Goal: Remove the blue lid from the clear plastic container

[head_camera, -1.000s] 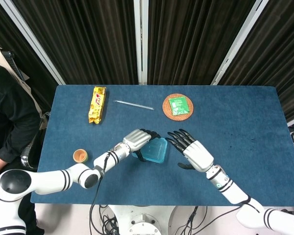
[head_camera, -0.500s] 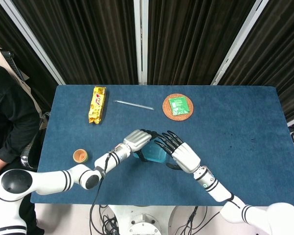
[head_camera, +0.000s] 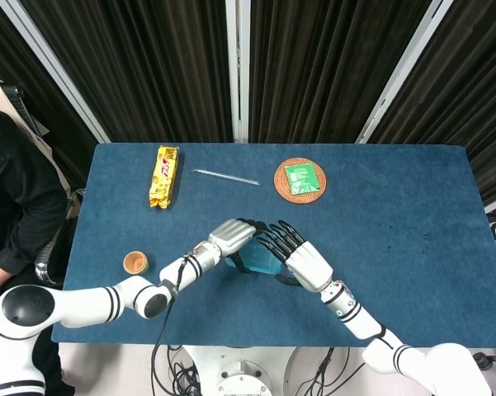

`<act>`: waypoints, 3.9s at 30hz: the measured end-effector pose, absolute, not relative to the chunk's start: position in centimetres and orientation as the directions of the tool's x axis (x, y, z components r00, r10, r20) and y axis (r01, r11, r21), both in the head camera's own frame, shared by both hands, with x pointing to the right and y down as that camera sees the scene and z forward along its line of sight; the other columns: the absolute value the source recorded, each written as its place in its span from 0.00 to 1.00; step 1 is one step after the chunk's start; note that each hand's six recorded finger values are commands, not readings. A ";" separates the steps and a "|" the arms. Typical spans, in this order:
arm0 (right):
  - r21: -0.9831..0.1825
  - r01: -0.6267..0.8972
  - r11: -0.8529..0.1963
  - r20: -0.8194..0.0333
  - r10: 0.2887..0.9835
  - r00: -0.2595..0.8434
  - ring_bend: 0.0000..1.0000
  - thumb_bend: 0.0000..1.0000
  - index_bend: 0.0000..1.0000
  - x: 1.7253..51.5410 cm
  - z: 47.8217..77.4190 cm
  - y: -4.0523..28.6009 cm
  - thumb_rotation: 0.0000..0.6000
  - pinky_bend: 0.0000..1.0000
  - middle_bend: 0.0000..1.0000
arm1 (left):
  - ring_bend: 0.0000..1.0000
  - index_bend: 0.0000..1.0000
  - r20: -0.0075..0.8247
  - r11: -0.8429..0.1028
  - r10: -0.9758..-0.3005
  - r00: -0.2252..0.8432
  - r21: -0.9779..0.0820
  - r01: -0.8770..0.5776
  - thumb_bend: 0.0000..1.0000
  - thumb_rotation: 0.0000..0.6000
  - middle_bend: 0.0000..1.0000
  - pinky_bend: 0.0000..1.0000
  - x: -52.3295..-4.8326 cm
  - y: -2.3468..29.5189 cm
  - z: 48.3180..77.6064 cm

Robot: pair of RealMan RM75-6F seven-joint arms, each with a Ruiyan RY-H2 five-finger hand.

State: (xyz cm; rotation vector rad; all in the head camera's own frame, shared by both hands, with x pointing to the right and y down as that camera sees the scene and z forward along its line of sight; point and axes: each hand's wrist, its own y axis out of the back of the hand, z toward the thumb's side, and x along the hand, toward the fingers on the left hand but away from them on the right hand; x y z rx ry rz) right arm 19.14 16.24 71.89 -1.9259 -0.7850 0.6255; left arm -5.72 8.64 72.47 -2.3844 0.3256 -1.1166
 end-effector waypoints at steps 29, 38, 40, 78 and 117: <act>-0.904 0.292 -0.313 -0.056 0.762 0.645 0.00 0.02 0.00 18.9 71.8 15.3 1.00 0.00 0.00 | 0.21 0.23 0.657 -0.844 -0.407 0.635 -0.537 0.014 0.00 1.00 0.22 0.30 -5.8 8.6 72.7; -0.906 0.302 -0.296 -0.039 0.770 0.636 0.00 0.03 0.00 19.0 71.6 15.1 1.00 0.00 0.00 | 0.21 0.18 0.653 -0.843 -0.407 0.639 -0.538 0.013 0.00 1.00 0.18 0.30 -5.8 8.7 72.6; -0.905 0.310 -0.292 -0.032 0.772 0.635 0.00 0.08 0.00 19.0 71.5 15.1 1.00 0.00 0.00 | 0.18 0.14 0.650 -0.843 -0.408 0.641 -0.537 0.008 0.00 1.00 0.16 0.30 -5.8 8.7 72.5; -0.909 0.351 -0.227 0.054 0.770 0.636 0.00 0.59 0.70 20.8 70.2 14.2 1.00 0.00 0.16 | 0.00 0.04 0.582 -0.795 -0.535 0.612 -0.593 -0.130 0.00 1.00 0.02 0.11 -9.2 7.0 70.6; -0.882 0.280 -0.378 -0.264 0.891 0.370 0.00 0.08 0.00 34.6 70.7 14.1 1.00 0.00 0.00 | 0.00 0.05 0.525 -0.548 -0.835 0.166 -0.822 -0.155 0.00 1.00 0.02 0.09 -32.4 10.0 66.7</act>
